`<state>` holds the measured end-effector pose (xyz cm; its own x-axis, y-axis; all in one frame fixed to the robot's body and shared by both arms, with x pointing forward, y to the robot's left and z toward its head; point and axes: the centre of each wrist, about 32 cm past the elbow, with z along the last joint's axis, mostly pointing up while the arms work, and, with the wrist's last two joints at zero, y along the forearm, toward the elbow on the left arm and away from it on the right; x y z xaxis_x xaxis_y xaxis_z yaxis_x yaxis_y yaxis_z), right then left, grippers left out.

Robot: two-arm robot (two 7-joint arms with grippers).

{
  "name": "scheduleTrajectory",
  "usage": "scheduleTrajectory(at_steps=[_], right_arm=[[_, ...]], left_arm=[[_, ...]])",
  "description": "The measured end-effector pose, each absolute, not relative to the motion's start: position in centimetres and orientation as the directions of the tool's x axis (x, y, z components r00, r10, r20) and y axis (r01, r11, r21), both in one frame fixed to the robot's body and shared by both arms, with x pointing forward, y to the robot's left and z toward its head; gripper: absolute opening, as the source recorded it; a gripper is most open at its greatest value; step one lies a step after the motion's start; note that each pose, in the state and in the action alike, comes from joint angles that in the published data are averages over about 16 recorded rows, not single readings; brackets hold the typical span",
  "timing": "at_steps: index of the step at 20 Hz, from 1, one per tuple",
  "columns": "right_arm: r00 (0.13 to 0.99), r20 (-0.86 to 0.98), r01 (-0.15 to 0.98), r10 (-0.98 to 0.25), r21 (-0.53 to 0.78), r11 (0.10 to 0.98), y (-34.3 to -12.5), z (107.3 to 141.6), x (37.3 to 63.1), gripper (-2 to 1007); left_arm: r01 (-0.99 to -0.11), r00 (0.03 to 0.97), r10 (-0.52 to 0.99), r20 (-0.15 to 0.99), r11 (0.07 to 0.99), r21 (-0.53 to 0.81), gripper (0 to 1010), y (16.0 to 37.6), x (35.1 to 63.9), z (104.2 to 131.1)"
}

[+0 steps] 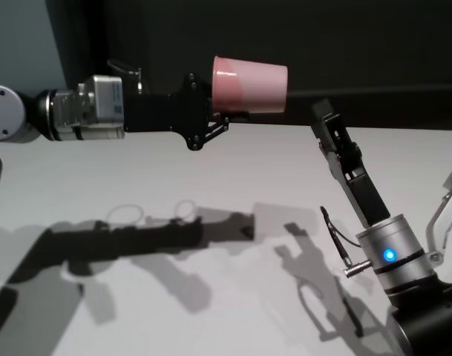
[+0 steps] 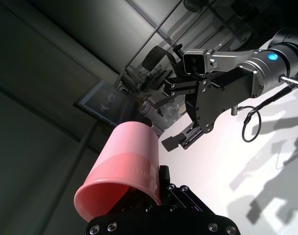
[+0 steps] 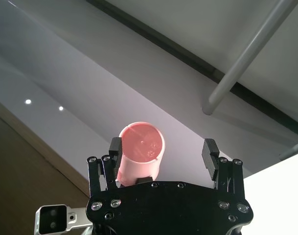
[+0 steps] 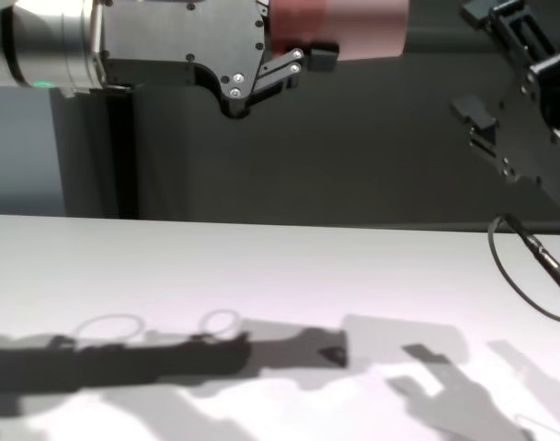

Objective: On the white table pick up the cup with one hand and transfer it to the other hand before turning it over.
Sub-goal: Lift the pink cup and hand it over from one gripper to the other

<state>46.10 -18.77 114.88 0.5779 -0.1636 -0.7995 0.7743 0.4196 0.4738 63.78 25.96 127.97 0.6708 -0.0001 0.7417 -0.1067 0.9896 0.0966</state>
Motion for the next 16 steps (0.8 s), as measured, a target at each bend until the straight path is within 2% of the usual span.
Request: scheduleTrajectory(at_steps=[16], right_arm=[[0.621,-0.778,0.728,-0.091,0.53,0.436,-16.5,116.2,46.8,1002]], left_arm=[[-0.107,0.671,0.0,0.742,0.99,0.097,47,26.0,63.8,128.0]])
